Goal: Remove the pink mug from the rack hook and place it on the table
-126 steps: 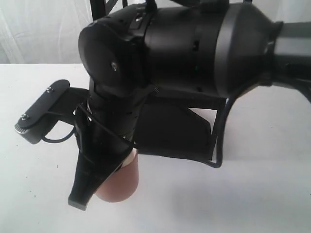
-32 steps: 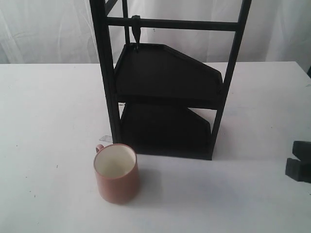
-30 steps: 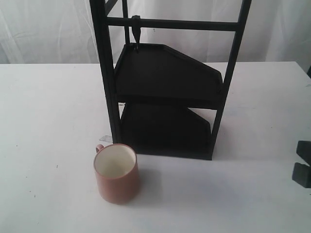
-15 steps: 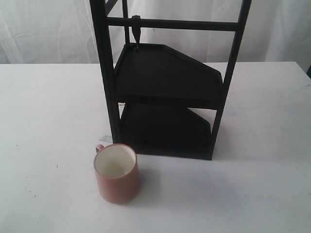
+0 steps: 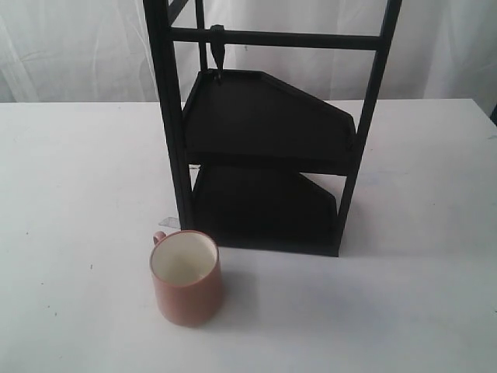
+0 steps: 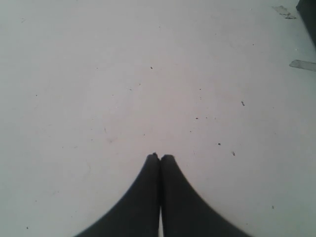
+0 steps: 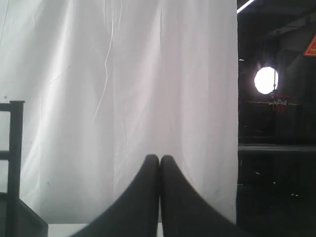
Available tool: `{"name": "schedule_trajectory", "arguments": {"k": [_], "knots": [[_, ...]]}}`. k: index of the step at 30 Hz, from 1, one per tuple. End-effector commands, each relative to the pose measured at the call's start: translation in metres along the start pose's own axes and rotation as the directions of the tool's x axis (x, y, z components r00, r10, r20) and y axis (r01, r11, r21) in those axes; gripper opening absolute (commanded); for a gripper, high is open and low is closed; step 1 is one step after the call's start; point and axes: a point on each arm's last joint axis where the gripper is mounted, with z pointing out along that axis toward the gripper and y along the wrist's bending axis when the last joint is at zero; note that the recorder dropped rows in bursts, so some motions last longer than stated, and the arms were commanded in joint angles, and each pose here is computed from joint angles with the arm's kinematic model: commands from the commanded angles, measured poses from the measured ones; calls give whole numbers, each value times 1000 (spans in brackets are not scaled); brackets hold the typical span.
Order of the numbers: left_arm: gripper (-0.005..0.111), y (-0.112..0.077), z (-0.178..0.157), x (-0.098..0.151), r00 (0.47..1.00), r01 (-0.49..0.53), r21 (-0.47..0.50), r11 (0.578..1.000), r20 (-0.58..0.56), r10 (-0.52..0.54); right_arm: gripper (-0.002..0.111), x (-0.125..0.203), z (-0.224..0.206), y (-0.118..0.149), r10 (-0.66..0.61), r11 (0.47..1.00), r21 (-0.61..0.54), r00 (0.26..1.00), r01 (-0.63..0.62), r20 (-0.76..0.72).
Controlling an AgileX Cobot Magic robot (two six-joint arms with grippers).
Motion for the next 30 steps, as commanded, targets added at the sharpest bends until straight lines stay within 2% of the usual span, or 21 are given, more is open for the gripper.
{"name": "schedule_trajectory", "arguments": {"k": [1, 4, 9, 12, 17, 30], "knots": [[0, 0, 0, 3, 1000, 4, 4, 1000, -24, -4, 0, 21, 1, -1, -55, 998, 16, 997, 56, -51], [0, 0, 0, 3, 1000, 4, 4, 1000, -24, -4, 0, 50, 1, -1, 32, 999, 25, 990, -29, -137], [0, 0, 0, 3, 1000, 4, 4, 1000, -24, -4, 0, 102, -5, 0, 40, 999, 29, 956, -33, -292], [0, 0, 0, 3, 1000, 4, 4, 1000, -24, -4, 0, 120, -13, -1, 46, 999, 44, 871, -28, -489], [0, 0, 0, 3, 1000, 4, 4, 1000, -24, -4, 0, 123, -14, -1, -15, 999, 16, 852, 28, -524], [0, 0, 0, 3, 1000, 4, 4, 1000, -24, -4, 0, 123, -14, -1, -2, 1000, 21, 852, 16, -524]]}}
